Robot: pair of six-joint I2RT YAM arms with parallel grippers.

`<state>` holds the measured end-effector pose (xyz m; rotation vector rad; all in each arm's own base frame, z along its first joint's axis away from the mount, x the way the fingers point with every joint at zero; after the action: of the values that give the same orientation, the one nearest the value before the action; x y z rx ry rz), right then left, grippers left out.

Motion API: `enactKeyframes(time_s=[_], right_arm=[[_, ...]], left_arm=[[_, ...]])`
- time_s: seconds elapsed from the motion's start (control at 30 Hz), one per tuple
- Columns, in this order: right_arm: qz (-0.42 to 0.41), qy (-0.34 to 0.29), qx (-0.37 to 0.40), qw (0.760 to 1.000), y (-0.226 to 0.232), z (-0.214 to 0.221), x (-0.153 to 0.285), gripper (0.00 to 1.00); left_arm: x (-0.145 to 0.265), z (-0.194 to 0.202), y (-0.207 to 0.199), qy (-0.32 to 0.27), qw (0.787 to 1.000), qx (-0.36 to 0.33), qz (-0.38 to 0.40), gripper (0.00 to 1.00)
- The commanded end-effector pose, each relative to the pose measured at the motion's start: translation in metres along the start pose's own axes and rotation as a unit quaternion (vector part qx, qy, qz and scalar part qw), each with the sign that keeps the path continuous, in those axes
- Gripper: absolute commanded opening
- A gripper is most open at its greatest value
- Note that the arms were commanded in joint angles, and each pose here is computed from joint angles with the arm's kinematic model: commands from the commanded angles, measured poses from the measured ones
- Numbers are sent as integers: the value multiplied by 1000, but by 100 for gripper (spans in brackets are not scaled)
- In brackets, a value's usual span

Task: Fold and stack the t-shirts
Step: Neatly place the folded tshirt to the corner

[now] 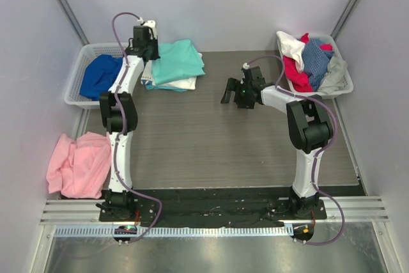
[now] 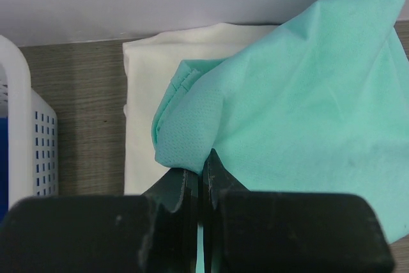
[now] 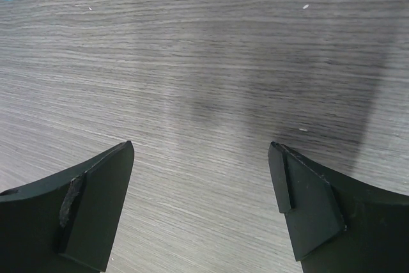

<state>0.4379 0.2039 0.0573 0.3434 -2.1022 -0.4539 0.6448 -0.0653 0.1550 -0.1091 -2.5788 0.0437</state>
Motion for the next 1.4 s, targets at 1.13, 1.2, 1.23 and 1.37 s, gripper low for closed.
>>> enactKeyframes(time_s=[1.13, 1.2, 1.23, 1.37], right_arm=[[11, 18, -7, 1000, -10, 10, -14, 96], [18, 12, -3, 1000, -12, 8, -11, 96], [18, 5, 0, 1000, -9, 4, -6, 96], [23, -22, 14, 999, -3, -10, 13, 96]], left_arm=[[21, -58, 34, -88, 995, 36, -23, 100], [27, -61, 25, -89, 995, 44, -2, 100], [32, -66, 19, -93, 994, 51, 7, 100], [67, -90, -14, -114, 991, 57, 41, 100]])
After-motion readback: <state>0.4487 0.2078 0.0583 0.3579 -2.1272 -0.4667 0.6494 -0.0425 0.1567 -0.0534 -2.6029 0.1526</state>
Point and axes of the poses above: each gripper's point midway between its finger pads, its own x axis back along the fingers, its own y axis along the line the jaws close on, z = x × y, the point moved 2 cm from there along x, back along the fingers, and after that the axes turned 1 degree about x, right-handed, at the moved point
